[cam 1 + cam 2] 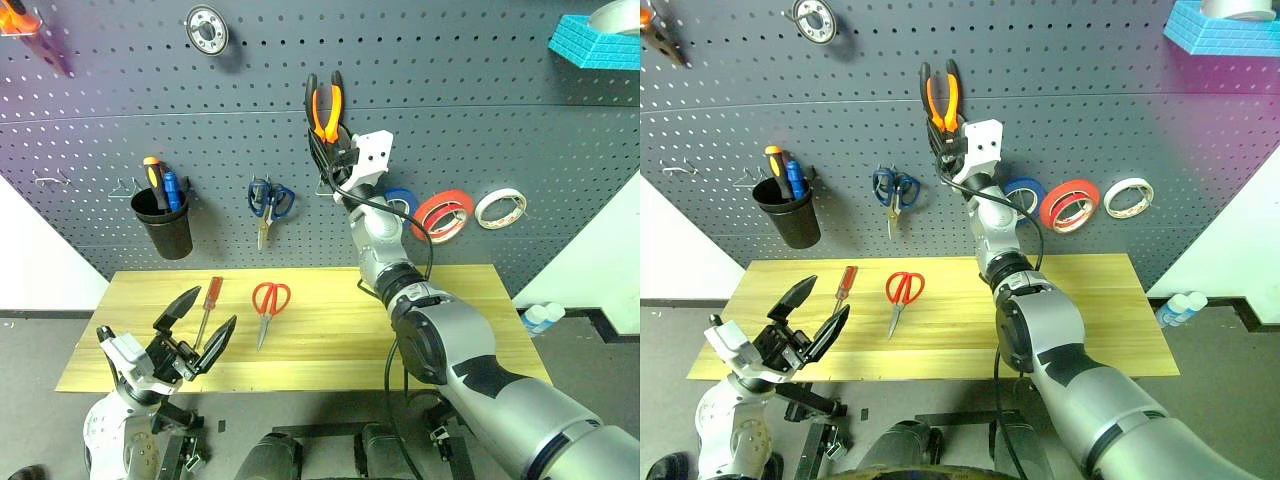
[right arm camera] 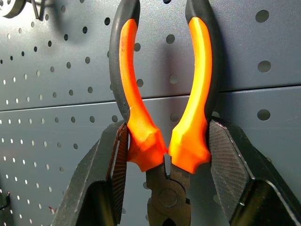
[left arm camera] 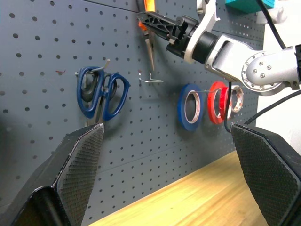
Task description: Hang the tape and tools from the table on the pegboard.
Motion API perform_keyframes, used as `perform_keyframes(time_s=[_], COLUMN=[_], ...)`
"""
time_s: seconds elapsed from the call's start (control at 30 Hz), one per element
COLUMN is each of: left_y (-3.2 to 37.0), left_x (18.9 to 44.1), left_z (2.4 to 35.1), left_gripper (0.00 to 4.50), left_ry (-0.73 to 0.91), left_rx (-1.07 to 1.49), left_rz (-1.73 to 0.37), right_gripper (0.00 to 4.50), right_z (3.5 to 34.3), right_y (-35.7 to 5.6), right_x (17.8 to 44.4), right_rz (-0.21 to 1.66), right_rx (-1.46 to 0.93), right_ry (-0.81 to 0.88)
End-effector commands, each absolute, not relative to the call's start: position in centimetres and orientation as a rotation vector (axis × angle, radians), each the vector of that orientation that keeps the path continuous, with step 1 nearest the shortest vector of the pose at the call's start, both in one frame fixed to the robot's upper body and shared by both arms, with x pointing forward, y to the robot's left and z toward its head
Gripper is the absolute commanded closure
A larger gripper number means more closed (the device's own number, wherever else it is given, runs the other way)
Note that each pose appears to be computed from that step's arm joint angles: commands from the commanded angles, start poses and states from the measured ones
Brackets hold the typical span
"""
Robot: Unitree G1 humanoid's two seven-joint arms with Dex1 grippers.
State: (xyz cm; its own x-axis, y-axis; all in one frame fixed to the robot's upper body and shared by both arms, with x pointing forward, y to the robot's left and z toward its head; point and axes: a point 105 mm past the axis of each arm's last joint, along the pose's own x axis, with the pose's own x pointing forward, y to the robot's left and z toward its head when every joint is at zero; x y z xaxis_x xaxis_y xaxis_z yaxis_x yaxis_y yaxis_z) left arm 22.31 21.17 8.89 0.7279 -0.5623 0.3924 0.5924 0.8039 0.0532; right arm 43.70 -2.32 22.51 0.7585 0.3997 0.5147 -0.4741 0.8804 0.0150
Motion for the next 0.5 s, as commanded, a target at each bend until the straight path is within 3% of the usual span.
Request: perform_keyframes(time_s=[0.03,0.5], left_y=[22.9,20.5], left_x=[21.9,20.2], left_z=[13.4,17.2], left_gripper=[0.00,0.00], left_ry=[-0.481,-0.428], left_rx=[-0.023,-0.032], left_rz=[-0.631,-0.645], right_gripper=[2.38,2.38], right_z=[24.0,22.8], right_y=[-2.5,-3.1], right_x=[43.7,43.9], right_rz=[0.435,0.388], right_rx=[0.102,0.042], right_ry=[-0.578,-0.556])
